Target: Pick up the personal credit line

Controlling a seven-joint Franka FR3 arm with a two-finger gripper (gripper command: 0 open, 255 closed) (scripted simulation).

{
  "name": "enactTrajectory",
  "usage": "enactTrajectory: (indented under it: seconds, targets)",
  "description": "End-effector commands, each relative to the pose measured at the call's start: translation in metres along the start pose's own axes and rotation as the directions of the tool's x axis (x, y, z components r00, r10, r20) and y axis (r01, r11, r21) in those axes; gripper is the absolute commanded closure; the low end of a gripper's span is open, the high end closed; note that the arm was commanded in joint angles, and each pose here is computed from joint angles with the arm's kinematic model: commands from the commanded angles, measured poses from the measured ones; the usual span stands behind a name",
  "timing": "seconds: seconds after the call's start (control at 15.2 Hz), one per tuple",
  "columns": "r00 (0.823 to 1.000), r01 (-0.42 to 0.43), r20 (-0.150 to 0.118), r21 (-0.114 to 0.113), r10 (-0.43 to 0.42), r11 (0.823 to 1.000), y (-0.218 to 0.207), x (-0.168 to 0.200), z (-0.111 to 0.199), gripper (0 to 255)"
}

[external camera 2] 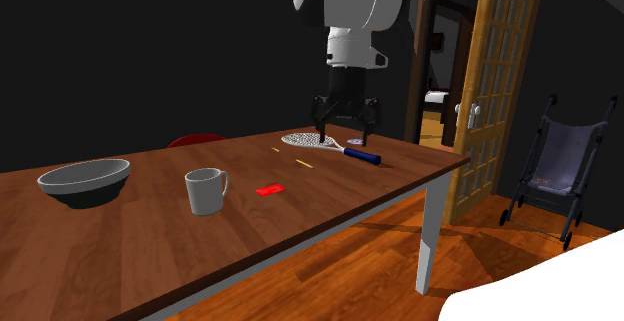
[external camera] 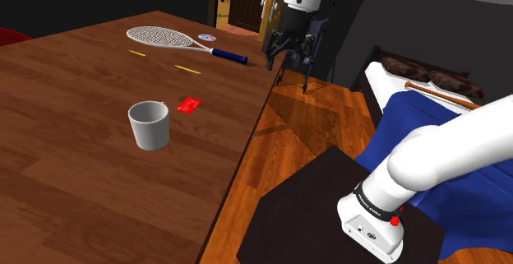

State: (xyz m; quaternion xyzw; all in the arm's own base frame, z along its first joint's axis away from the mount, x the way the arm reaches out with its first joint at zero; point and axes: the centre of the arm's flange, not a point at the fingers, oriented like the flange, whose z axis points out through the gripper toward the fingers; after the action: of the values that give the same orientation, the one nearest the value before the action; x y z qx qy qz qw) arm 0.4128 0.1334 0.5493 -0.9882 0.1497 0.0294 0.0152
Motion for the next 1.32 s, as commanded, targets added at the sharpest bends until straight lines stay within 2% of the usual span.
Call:
enactTrajectory:
  seconds: [0.0, 0.26, 0.59, 0.92, 1.25]
  targets:
    - [0.998, -0.055, 0.042, 0.015, 0.055, 0.998, -0.020, 0.012, 0.015, 0]
    - [0.980, -0.159, 0.124, 0.038, 0.153, 0.987, -0.059, 0.038, 0.042, 0]
    - [0.936, -0.288, 0.227, 0.055, 0.269, 0.956, -0.104, 0.072, 0.076, 0]
    - [0.867, -0.413, 0.329, 0.057, 0.373, 0.909, -0.145, 0.108, 0.112, 0]
    - [0.776, -0.531, 0.427, 0.045, 0.464, 0.846, -0.184, 0.146, 0.150, 0]
